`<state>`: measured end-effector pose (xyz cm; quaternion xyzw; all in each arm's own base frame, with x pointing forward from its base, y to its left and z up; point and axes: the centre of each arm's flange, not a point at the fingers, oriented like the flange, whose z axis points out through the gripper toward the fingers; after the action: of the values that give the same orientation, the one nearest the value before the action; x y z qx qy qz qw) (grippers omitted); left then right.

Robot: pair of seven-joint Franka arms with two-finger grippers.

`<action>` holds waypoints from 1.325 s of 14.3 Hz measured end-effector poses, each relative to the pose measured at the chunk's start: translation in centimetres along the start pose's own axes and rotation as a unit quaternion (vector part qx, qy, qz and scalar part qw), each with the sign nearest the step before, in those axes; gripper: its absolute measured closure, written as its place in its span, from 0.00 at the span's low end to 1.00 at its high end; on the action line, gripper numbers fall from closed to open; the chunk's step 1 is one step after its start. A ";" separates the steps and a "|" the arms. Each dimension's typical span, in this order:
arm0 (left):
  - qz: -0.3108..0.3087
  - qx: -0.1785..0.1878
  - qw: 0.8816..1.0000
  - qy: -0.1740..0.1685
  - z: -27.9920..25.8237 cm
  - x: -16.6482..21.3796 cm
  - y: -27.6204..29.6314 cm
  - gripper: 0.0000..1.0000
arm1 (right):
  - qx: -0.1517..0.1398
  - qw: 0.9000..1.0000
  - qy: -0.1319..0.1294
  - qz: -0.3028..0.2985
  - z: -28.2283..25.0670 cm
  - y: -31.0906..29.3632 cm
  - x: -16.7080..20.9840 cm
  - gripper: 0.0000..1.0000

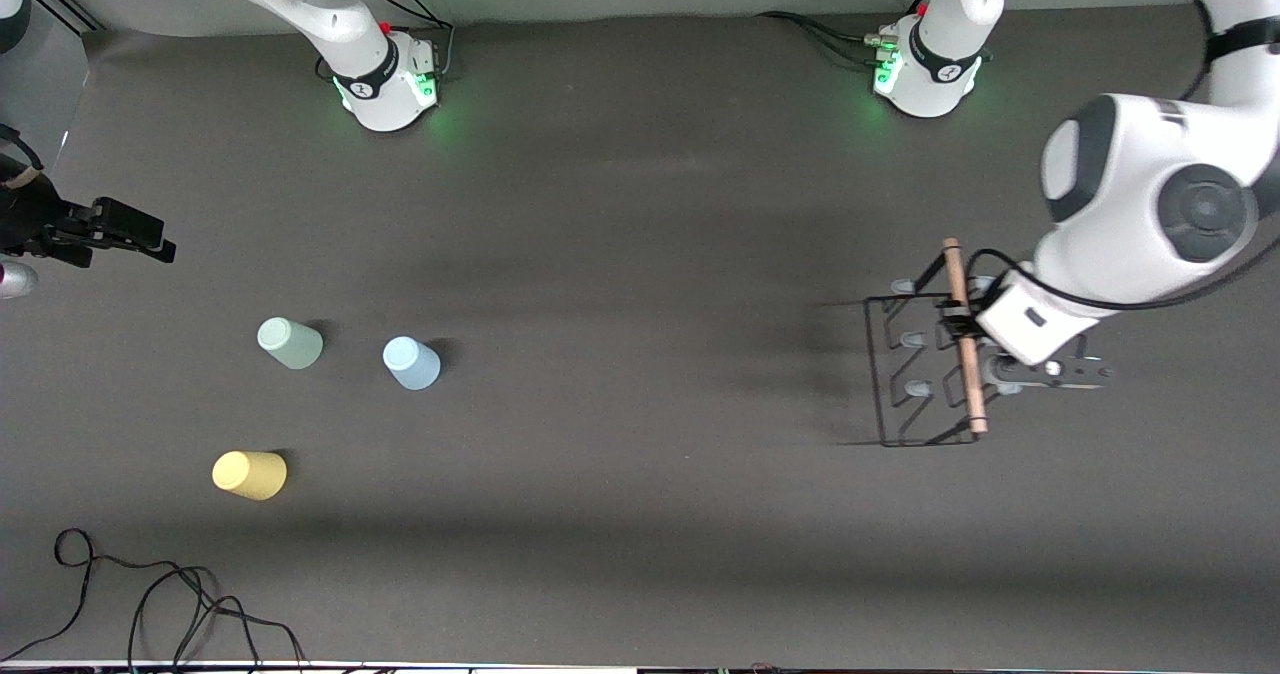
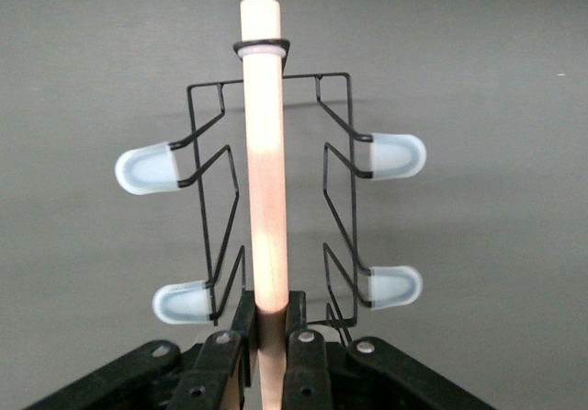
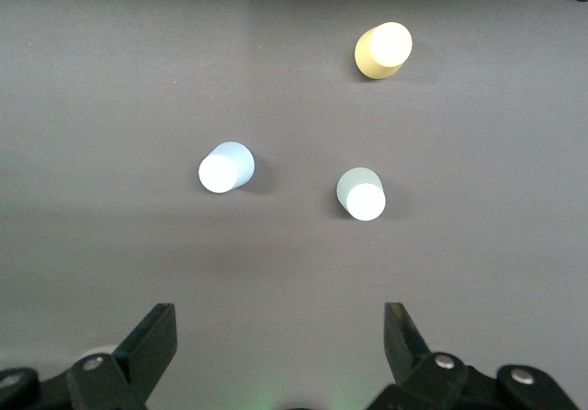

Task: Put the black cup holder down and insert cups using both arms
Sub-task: 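Lift the rack with the left gripper and carry it toward the table center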

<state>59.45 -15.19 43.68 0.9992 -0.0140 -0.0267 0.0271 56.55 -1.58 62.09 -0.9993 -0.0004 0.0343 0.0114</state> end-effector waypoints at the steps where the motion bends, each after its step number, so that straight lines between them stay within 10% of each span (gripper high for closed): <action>1: -0.002 0.000 1.000 0.002 0.7 0.0 1.9 0.85 | 0.000 1.000 0.000 0.000 0.0 0.0 0.0 0.00; 19: -0.030 -0.004 1.000 0.007 7.9 -3.5 27.3 0.85 | 0.000 1.000 0.000 0.000 0.0 0.0 0.0 0.00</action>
<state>54.78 -42.73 37.44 0.9992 0.0160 -0.0205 0.0309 56.55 -1.57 62.04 -0.9993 -0.0004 0.0348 0.0113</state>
